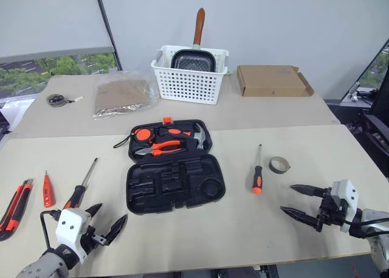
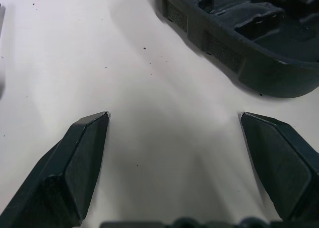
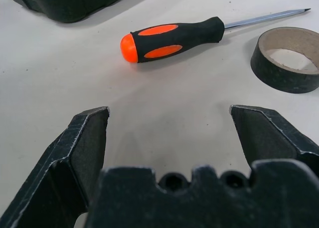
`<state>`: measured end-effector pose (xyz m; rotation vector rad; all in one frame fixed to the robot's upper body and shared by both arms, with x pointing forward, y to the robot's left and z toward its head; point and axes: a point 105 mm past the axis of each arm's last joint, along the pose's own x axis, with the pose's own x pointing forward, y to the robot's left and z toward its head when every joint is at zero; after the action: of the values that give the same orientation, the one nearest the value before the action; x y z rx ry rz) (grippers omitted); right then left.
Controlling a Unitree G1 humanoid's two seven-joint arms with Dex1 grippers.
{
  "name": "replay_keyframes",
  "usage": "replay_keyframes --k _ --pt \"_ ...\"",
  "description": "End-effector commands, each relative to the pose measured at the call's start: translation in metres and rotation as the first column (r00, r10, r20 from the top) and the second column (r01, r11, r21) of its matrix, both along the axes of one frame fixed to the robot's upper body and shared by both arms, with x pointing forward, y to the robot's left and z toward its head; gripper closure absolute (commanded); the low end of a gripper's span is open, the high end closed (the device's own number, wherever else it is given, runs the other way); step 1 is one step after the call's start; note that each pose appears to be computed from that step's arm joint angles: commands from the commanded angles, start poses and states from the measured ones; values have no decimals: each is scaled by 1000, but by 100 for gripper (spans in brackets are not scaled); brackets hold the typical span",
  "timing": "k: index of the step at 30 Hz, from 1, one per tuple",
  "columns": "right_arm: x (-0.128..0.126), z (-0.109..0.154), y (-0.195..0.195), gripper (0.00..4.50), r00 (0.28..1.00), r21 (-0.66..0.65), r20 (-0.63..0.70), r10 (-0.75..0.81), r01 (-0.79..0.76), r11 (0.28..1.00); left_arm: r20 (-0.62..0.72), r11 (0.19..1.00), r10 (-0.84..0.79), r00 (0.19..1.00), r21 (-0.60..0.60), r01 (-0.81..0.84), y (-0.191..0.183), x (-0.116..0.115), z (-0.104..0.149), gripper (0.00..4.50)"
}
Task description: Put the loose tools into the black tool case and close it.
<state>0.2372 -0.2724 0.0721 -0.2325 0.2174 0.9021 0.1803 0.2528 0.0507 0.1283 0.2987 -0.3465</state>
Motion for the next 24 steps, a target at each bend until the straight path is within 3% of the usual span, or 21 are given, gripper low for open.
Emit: replay_keyframes --k 1,7,13,16,24 --pt "5 14 3 4 998 16 59 8 -9 1000 13 1000 6 1000 12 -6 0 -4 3 0" --pt "10 20 3 4 996 20 86 13 -15 1000 40 1000 12 999 9 -12 3 -6 7 0" --pt "23 44 18 4 986 33 144 83 -88 996 215 997 37 976 -73 -22 8 2 52 0" --pt "25 54 36 4 973 36 163 165 -172 984 252 988 129 959 -113 -103 23 5 65 0" --pt "29 81 81 4 908 47 224 355 -374 926 115 941 338 934 -75 -331 58 8 45 0"
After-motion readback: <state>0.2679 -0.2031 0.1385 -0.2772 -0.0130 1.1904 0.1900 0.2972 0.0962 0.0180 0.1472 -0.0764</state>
